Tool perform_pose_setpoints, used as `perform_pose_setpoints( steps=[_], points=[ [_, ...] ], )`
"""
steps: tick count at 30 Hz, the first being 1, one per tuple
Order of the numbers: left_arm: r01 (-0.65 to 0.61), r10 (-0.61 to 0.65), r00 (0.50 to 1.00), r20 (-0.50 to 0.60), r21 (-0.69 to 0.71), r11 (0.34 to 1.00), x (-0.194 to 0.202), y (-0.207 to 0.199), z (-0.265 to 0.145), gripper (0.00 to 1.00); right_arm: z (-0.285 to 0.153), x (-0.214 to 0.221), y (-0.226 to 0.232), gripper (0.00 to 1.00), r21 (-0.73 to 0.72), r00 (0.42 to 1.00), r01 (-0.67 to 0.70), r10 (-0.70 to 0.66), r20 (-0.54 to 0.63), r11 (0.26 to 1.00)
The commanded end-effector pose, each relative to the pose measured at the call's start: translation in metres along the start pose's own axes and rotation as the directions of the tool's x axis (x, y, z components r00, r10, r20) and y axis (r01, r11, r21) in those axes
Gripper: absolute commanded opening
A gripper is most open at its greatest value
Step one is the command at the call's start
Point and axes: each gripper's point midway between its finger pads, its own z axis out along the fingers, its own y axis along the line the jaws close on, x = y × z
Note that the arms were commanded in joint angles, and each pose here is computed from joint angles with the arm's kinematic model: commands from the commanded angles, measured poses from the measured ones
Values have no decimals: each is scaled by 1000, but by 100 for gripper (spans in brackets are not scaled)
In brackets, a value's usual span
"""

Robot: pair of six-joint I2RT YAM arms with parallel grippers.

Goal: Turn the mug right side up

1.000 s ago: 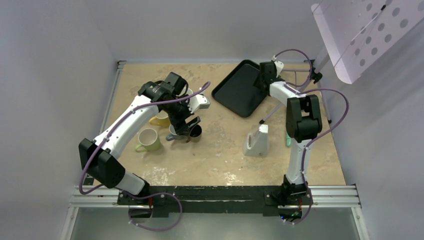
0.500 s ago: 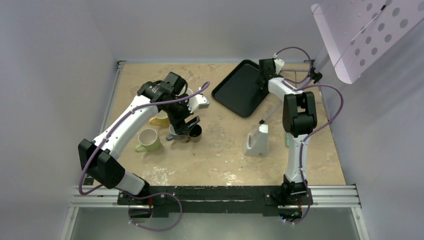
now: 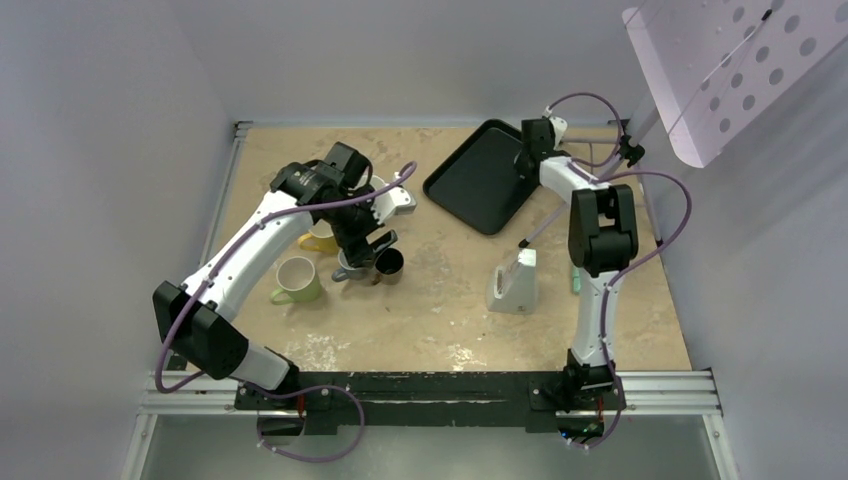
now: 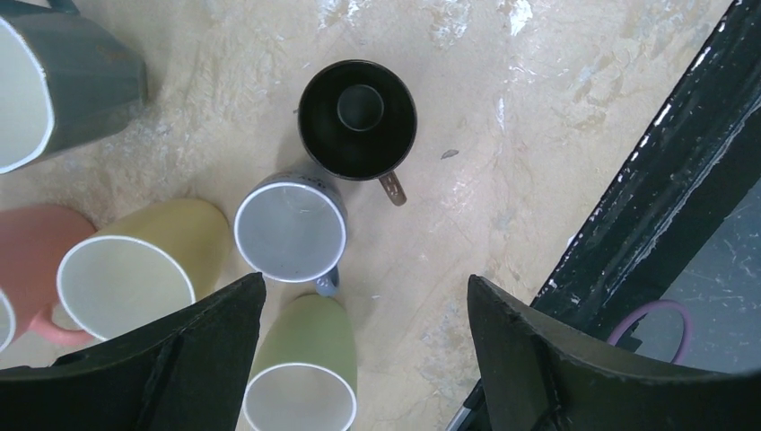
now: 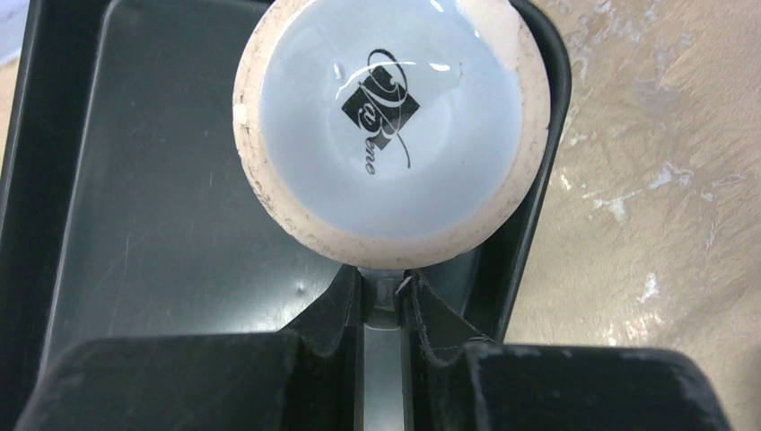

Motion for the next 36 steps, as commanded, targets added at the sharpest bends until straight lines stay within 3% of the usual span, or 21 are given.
perform_pose_setpoints(
  steps=[1, 4, 9, 12, 15, 17, 21, 25, 28, 33, 36],
  points=[
    [41, -37, 998, 52, -91, 995, -16, 17, -22, 87, -59, -67, 38, 0, -213, 987, 69, -35, 158, 975],
    [79, -70, 992, 105, -88, 993, -31, 15, -37, 89, -108, -96, 60, 0, -338, 971, 128, -48, 236, 932],
    [141, -133, 944, 302, -5, 990, -75, 2, -79, 96, -206, -134, 92, 0, -552, 935, 199, 11, 354, 809],
    [175, -204, 874, 441, 108, 979, -109, -11, -117, 100, -279, -135, 123, 0, -720, 921, 257, 62, 384, 645],
    [196, -293, 771, 565, 227, 954, -144, -17, -158, 100, -350, -130, 148, 0, -822, 906, 298, 126, 403, 486],
    [222, -366, 706, 606, 301, 927, -162, -15, -174, 100, -395, -125, 161, 0, -882, 906, 298, 182, 382, 365],
    [225, -454, 632, 628, 411, 883, -186, -9, -182, 100, -466, -105, 182, 0, -951, 926, 274, 228, 301, 144],
    [229, -512, 527, 678, 467, 854, -204, 14, -204, 100, -510, -93, 185, 0, -967, 934, 257, 257, 250, 7],
    [262, -510, 459, 727, 438, 860, -209, 40, -217, 99, -528, -92, 180, 0, -969, 935, 242, 278, 220, -50],
    [231, -554, 446, 703, 508, 830, -217, 43, -211, 91, -549, -86, 178, 0, -967, 942, 227, 279, 188, -114],
    [171, -587, 462, 665, 582, 795, -221, 28, -208, 80, -552, -81, 180, 0, -971, 949, 197, 274, 153, -139]
  ],
)
